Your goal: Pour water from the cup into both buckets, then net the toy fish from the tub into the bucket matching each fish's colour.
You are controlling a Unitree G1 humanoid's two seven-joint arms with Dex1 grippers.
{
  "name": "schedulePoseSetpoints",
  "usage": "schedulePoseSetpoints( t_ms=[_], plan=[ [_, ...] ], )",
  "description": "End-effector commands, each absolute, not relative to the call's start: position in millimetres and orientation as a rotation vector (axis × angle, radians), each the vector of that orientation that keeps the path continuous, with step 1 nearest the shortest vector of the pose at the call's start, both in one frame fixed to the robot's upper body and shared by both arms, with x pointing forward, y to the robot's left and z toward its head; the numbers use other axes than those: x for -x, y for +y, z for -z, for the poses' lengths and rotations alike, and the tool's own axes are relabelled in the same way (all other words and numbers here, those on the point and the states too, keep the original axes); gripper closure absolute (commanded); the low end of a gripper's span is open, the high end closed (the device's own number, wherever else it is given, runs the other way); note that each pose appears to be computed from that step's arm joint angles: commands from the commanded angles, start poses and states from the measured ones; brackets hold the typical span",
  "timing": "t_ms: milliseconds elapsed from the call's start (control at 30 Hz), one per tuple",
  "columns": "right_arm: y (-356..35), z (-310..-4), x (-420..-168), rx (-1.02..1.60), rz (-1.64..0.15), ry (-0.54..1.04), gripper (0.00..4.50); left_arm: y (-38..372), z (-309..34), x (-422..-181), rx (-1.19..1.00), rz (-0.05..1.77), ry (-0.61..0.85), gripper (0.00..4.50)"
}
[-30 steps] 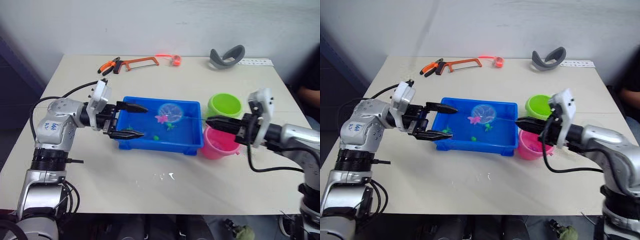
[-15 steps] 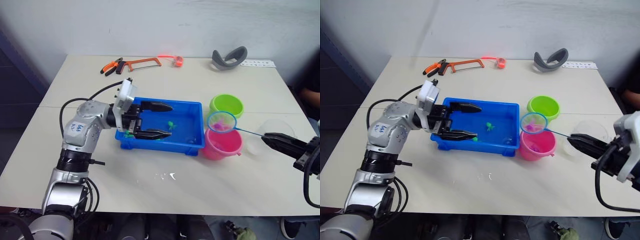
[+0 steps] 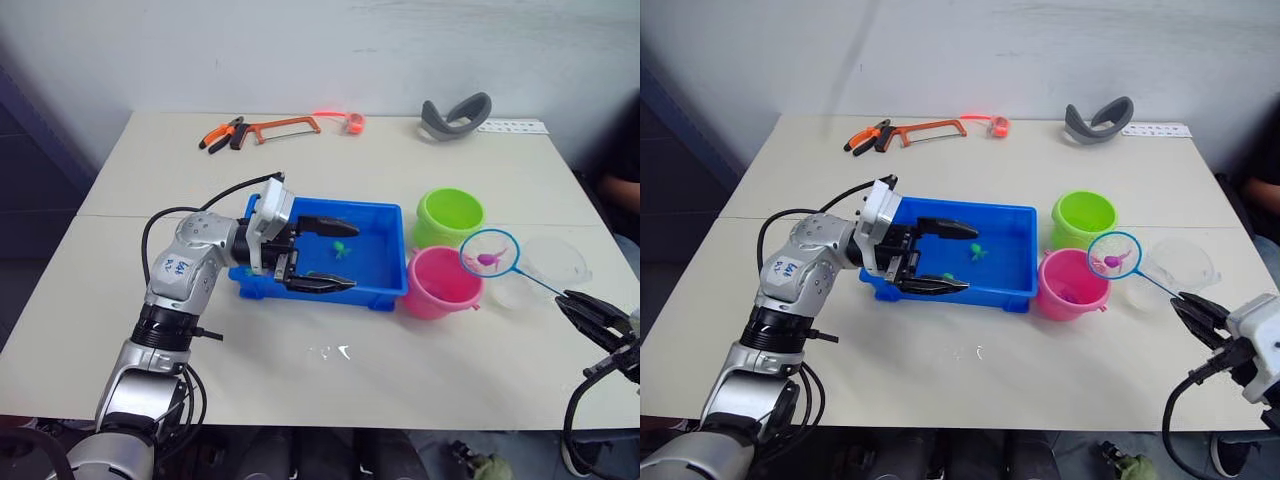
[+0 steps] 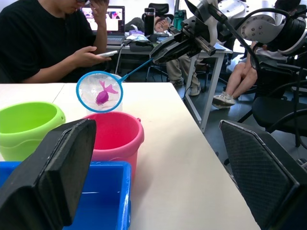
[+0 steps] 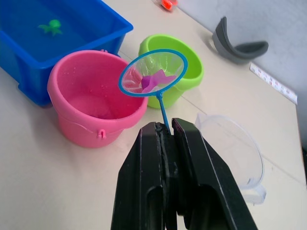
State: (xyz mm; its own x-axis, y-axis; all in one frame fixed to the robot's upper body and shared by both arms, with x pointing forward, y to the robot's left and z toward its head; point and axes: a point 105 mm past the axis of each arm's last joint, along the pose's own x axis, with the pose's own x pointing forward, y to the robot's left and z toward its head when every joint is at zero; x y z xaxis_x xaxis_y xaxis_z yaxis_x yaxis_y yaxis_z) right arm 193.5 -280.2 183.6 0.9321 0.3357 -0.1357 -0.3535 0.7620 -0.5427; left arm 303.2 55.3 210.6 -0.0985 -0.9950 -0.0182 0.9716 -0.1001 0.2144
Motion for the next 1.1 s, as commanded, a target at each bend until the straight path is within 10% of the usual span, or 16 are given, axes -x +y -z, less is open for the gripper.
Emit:
schedulePoseSetpoints(
  t_ms=[33,600,1100],
  plan=[
    [-277,-183,-191,0.77,-0.406,0.008,4.5,54,-211,-302,-0.188,1.669,-0.187,0.03],
    [-273,-193,-198,1.571,-0.313,-0.246,4.5,51,-212,-303,-0.175,1.651,-0.197,0.03],
    [-172,-217,-241,0.403,-0.759,-0.119,4.5,152,-224,-327,-0.196,1.357,-0.229,0.03]
  ],
)
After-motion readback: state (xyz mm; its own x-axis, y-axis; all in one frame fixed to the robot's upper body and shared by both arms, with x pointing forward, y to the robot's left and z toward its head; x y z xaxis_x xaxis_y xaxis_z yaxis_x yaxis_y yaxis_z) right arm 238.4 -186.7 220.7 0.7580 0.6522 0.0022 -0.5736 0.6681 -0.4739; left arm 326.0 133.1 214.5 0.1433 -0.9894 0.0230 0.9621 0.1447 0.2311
